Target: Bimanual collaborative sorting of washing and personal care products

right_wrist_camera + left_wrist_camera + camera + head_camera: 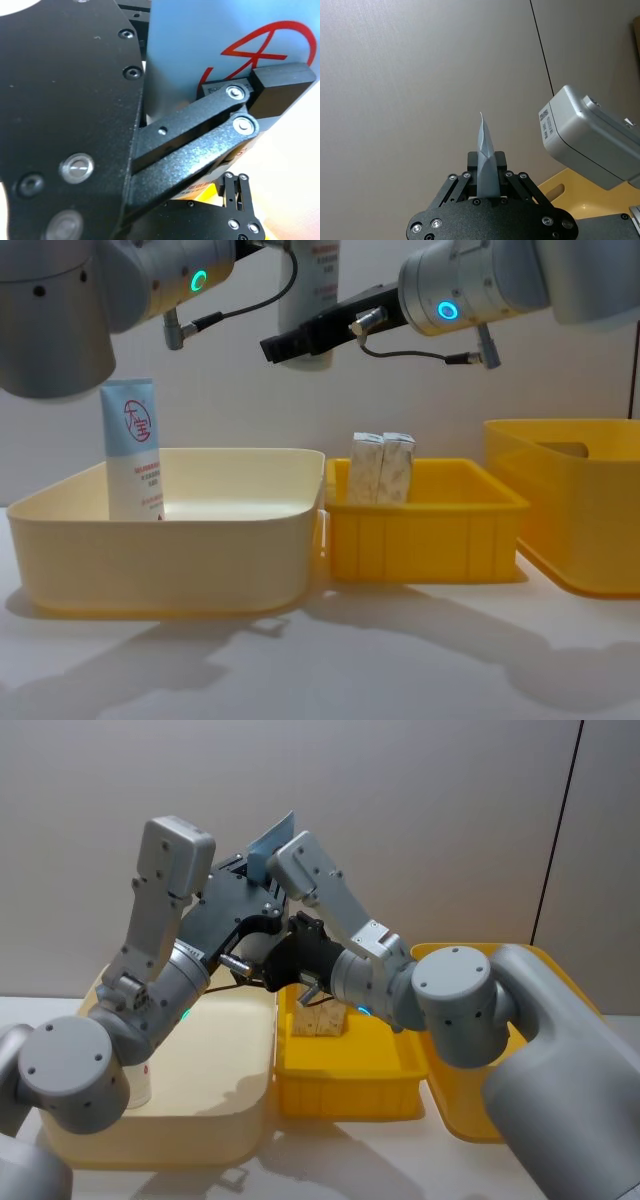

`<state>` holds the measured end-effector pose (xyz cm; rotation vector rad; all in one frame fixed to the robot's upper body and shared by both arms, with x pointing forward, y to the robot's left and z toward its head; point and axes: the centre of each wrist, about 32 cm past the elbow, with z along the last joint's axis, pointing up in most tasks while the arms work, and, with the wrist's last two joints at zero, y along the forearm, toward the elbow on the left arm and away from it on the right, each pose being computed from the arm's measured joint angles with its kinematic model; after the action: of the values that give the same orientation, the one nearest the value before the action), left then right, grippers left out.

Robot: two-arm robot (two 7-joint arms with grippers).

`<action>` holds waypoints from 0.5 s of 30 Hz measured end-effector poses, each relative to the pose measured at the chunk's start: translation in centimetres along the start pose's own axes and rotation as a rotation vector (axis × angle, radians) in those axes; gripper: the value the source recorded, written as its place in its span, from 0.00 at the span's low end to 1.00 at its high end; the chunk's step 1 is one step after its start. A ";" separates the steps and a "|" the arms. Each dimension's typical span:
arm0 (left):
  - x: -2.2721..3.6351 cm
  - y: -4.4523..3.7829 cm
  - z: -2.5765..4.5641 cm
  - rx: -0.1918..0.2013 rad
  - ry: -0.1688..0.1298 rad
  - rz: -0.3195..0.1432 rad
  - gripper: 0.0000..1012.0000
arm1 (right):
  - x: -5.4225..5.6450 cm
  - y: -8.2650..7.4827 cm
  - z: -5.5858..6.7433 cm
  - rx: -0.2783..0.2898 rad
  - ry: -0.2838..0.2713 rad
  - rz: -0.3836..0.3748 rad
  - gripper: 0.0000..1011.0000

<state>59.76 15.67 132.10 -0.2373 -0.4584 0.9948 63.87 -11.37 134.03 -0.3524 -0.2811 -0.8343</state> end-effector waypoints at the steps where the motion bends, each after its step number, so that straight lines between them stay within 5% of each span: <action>1: 0.00 0.01 0.01 0.000 0.000 0.000 0.20 | 0.0 0.0 0.0 0.000 0.000 -0.002 0.91; 10: -0.06 0.09 0.07 0.001 -0.002 0.002 0.20 | -0.1 0.1 0.0 0.007 0.002 -0.016 0.69; 15: -0.10 0.11 0.09 0.002 -0.002 0.002 0.20 | -0.1 0.2 0.1 0.008 0.002 -0.019 0.65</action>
<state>59.59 15.65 132.11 -0.2352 -0.4594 0.9975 63.89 -11.16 133.99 -0.3418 -0.2862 -0.8516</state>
